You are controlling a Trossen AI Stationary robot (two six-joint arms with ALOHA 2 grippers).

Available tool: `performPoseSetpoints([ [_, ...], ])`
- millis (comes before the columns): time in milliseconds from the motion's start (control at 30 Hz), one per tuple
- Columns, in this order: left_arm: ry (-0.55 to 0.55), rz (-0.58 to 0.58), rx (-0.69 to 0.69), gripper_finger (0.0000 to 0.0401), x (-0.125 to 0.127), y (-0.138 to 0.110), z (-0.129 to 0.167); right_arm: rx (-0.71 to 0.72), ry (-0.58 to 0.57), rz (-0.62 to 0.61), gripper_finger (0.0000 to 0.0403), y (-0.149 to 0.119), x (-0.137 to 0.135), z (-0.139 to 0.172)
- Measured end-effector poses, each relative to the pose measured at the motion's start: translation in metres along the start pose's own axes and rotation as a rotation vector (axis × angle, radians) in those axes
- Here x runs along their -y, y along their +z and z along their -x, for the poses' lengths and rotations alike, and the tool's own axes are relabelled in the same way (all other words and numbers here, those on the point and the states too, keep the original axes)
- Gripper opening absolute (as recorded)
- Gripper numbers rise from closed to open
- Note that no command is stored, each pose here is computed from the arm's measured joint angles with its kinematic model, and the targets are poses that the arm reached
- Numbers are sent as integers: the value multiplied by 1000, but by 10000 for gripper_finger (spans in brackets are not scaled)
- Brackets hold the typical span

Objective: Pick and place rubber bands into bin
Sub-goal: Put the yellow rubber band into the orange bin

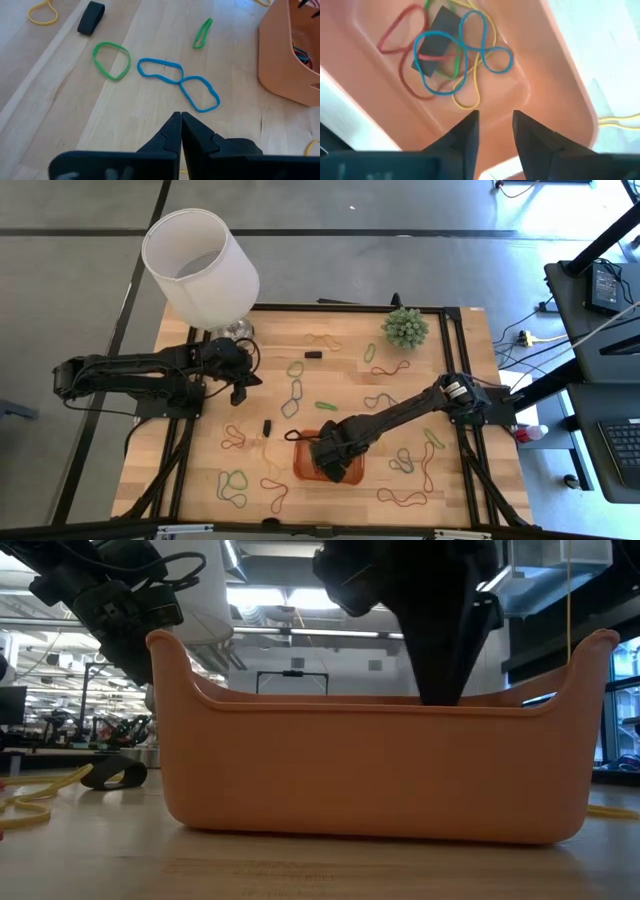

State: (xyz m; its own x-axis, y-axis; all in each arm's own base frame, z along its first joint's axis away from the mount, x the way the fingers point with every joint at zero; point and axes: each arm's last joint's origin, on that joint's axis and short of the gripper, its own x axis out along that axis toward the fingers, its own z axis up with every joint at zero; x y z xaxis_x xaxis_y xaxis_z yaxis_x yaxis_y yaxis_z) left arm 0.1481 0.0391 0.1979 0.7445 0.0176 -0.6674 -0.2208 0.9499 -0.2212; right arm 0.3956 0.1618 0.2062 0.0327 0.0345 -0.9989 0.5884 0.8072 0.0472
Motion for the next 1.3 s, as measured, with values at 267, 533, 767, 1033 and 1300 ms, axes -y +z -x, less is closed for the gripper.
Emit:
performPoseSetpoints([
  [267,-5,27,0,3,0,0,0,70,-4,93,16,0,5,17],
  [533,-6,27,2,3,0,0,0,255,4,249,5,0,28,73],
  [767,-35,-63,37,2,6,4,-1,362,-16,345,3,-22,62,103],
  [1033,-2,-103,83,1,30,20,9,492,157,318,2,-70,129,79],
  [1300,127,-52,-24,1,57,37,18,604,320,306,3,-117,204,53],
])
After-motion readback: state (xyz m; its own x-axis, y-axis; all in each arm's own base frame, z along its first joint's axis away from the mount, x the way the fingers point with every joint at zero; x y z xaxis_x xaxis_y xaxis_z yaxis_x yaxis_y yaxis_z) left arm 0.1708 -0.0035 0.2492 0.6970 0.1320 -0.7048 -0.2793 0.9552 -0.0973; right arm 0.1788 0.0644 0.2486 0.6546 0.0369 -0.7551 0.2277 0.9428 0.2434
